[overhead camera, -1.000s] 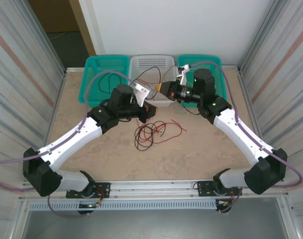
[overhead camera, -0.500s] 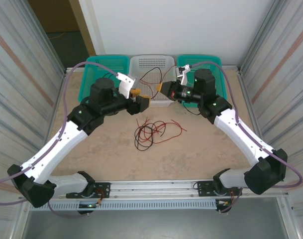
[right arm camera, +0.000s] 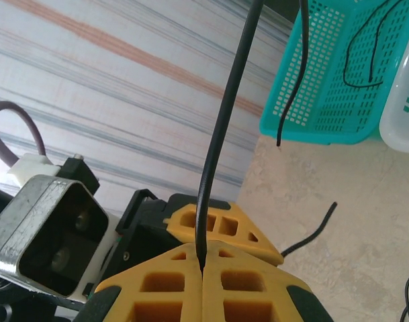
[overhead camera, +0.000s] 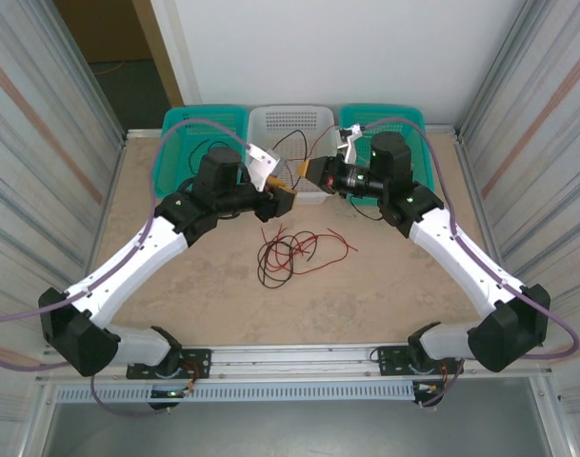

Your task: Untangle the cables

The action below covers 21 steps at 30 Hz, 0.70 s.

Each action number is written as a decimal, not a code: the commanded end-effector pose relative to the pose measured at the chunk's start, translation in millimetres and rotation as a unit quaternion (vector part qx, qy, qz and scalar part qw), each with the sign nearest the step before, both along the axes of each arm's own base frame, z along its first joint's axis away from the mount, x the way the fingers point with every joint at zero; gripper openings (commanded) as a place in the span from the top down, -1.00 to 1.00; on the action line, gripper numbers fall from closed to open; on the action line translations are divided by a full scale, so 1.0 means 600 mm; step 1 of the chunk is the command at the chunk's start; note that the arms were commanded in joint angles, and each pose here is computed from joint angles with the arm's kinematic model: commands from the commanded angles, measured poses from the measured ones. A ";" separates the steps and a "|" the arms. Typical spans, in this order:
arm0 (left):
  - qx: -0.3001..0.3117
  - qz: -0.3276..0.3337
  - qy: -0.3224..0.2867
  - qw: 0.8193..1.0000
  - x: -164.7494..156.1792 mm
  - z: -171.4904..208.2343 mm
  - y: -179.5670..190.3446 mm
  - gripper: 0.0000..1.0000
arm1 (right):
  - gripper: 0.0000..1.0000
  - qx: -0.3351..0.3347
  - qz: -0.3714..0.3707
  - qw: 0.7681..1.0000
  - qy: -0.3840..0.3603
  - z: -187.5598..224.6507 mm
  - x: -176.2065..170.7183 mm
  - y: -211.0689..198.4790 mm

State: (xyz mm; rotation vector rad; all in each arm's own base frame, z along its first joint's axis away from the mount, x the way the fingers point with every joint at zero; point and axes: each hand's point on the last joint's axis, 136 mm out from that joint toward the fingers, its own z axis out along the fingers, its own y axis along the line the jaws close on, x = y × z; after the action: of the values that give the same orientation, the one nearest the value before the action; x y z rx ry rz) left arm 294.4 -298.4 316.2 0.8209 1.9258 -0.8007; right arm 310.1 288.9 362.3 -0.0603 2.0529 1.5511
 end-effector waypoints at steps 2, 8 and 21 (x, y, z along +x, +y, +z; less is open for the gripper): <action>-0.034 -0.010 -0.002 0.999 0.000 0.018 -0.012 0.64 | 1.00 0.018 0.006 1.000 -0.012 0.017 -0.012 0.001; -0.055 -0.008 0.023 0.998 -0.005 0.004 -0.016 1.00 | 1.00 0.022 0.006 1.000 -0.010 0.017 -0.009 0.004; 0.009 0.135 0.029 0.990 0.071 -0.023 0.062 1.00 | -0.28 -0.059 -0.103 0.992 0.041 -0.040 0.042 -0.090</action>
State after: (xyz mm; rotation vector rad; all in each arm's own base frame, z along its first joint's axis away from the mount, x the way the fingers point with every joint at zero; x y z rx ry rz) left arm 314.9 -287.4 294.3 0.6444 2.0205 -0.7908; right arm 327.8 266.2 334.2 0.0885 2.1349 1.4395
